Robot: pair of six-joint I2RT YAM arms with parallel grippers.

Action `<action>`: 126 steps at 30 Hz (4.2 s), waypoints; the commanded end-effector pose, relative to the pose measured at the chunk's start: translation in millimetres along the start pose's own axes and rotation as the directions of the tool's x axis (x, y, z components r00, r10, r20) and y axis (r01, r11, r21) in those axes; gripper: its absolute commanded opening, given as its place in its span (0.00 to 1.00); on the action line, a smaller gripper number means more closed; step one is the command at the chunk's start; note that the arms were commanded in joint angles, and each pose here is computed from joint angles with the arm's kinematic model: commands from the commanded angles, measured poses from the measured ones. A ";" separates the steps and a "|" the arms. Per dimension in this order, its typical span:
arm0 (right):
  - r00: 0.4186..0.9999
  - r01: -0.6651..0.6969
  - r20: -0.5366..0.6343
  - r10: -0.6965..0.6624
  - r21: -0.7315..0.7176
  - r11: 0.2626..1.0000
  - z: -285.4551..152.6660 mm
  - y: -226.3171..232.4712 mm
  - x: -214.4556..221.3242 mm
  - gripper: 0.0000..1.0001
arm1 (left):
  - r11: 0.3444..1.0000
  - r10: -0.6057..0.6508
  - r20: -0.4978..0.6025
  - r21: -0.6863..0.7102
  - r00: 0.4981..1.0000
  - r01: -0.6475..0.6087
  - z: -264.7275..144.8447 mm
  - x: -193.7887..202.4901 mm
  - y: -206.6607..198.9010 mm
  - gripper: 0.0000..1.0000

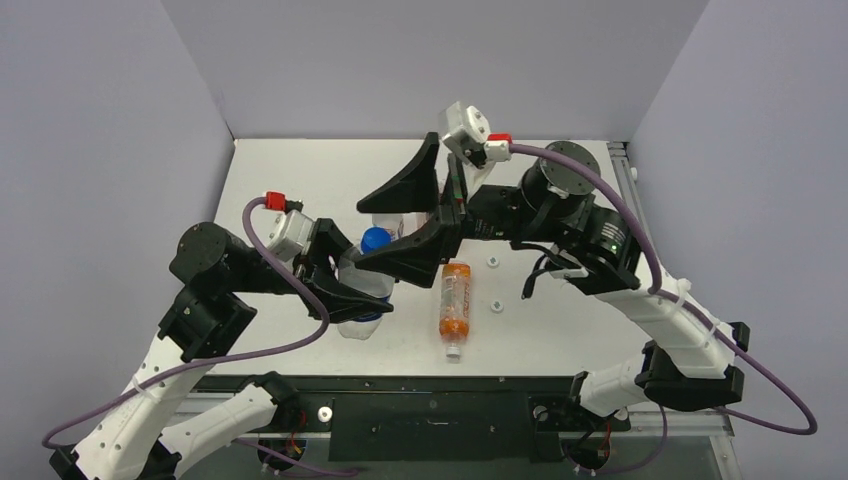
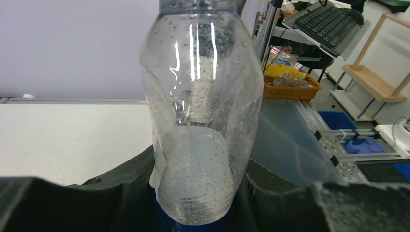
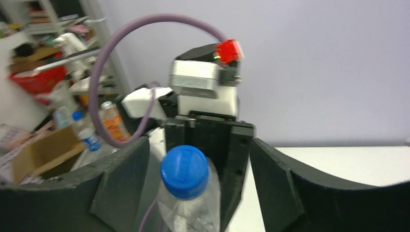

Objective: Unscrew the bottle caps
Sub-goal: Unscrew the bottle cap from the plastic bottle.

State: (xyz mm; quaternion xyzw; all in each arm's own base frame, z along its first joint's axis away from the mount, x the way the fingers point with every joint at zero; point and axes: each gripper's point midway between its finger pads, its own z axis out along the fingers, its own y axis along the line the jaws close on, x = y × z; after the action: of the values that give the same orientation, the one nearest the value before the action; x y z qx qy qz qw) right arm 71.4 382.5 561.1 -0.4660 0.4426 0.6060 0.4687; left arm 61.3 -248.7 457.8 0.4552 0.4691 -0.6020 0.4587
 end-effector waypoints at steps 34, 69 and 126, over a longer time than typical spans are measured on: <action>0.999 -0.019 0.038 -0.023 0.838 0.545 -37.9 -126.6 -7.3 0.34 | 0.735 0.305 -0.055 -0.621 0.951 -0.272 -39.2 -12.9 127.4 0.00; 0.991 0.078 0.125 -0.044 -0.274 0.959 -22.1 68.5 -42.3 0.00 | 0.995 0.093 0.083 -0.055 0.992 -0.088 -4.9 -19.0 -1.5 0.00; 0.996 0.052 0.061 -0.062 0.161 0.986 -5.2 -25.4 -29.5 0.00 | 0.976 0.168 0.076 -0.151 0.983 -0.156 -3.9 -9.6 27.1 0.00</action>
State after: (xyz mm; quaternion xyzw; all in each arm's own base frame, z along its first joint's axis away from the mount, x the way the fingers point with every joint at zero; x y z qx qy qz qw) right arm 178.0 392.8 538.7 -0.3083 0.6101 0.4493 0.5752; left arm 173.6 -238.9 431.0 0.3308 0.5579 -0.4194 0.6351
